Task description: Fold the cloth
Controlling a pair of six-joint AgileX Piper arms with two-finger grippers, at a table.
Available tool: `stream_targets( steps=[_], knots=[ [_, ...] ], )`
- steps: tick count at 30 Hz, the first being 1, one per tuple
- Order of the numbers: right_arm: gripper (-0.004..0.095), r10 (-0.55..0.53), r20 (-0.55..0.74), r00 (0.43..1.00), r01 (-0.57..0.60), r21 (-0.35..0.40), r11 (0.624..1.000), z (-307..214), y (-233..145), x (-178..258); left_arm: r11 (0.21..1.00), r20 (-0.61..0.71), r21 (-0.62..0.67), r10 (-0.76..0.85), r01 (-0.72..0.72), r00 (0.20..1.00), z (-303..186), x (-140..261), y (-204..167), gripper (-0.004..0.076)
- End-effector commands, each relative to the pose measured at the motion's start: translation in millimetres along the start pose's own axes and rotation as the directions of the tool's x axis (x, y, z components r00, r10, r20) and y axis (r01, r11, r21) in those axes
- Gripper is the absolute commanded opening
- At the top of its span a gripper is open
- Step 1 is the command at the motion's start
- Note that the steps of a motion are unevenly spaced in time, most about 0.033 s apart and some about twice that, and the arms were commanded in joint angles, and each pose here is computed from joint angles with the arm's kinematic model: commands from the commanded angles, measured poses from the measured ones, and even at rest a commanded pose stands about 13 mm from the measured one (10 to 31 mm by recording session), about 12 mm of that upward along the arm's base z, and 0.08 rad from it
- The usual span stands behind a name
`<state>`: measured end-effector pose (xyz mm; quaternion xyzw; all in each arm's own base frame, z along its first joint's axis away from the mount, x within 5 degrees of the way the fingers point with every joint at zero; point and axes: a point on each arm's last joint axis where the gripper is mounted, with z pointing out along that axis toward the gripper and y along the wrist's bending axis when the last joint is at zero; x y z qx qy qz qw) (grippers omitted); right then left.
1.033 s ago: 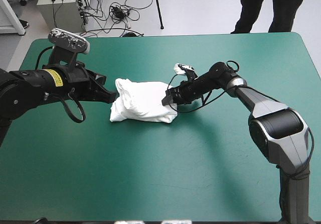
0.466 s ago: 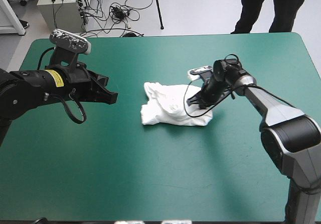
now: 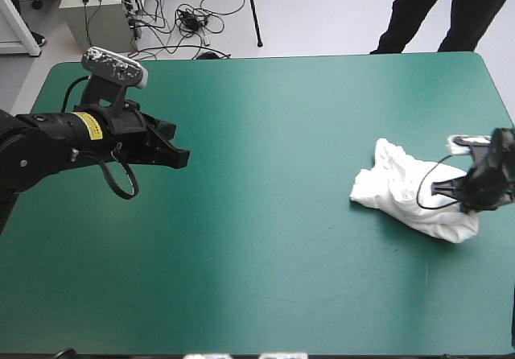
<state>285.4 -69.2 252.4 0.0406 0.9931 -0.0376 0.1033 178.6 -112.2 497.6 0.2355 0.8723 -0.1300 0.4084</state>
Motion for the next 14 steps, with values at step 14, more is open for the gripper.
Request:
stream_targets(
  steps=[14],
  knots=[
    [0.0193,0.192,0.15,0.97,-0.2,0.043,0.979,-17,-38,41,0.999,0.016,0.041,0.019,-0.019,1.0,-17,2,-4,-0.0009]
  ],
)
